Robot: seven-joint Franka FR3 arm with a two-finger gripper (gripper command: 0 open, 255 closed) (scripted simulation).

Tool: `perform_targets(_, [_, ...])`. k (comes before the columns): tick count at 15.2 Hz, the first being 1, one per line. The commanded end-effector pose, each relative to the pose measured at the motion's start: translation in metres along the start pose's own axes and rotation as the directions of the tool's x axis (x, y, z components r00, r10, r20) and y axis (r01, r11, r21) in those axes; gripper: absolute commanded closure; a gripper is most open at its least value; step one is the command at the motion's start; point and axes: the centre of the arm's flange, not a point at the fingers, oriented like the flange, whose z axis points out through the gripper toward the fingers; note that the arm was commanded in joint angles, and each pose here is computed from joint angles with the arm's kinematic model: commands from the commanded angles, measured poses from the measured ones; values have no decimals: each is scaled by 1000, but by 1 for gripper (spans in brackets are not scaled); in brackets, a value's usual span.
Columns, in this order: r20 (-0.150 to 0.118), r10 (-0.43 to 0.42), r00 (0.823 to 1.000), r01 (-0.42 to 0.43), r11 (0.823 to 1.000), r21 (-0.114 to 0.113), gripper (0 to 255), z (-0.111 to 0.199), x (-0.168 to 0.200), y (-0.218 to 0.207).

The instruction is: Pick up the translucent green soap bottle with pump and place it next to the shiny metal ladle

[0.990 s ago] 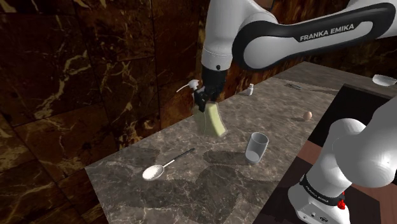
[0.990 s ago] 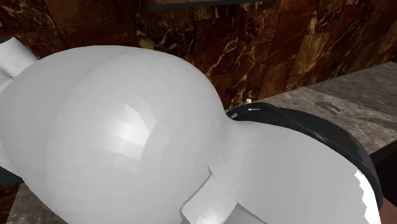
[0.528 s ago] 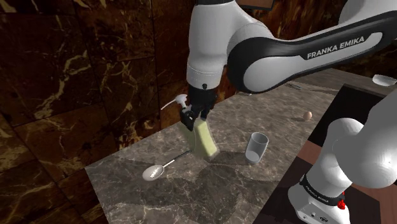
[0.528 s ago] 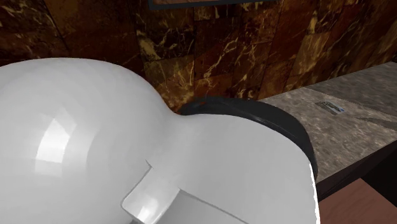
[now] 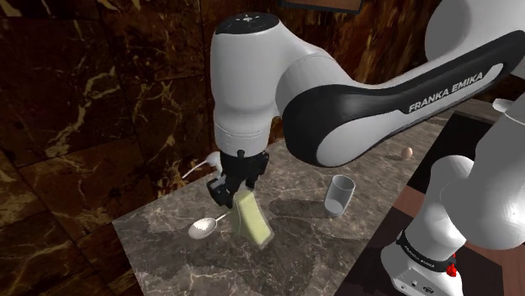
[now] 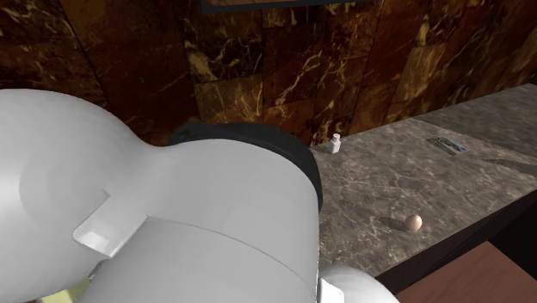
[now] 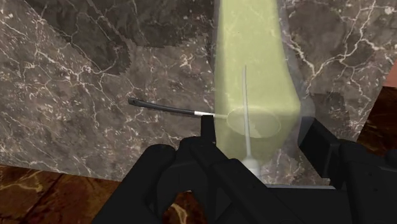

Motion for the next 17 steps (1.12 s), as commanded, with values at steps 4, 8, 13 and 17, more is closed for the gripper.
perform_targets(4, [0, 2, 1000, -2, 1000, 1, 255, 4, -19, -66])
perform_targets(8, [0, 2, 1000, -2, 1000, 1, 255, 9, -35, -117])
perform_targets(13, [0, 2, 1000, -2, 1000, 1, 255, 35, -38, -120])
perform_targets(17, [0, 2, 1000, -2, 1000, 1, 255, 56, -41, -122])
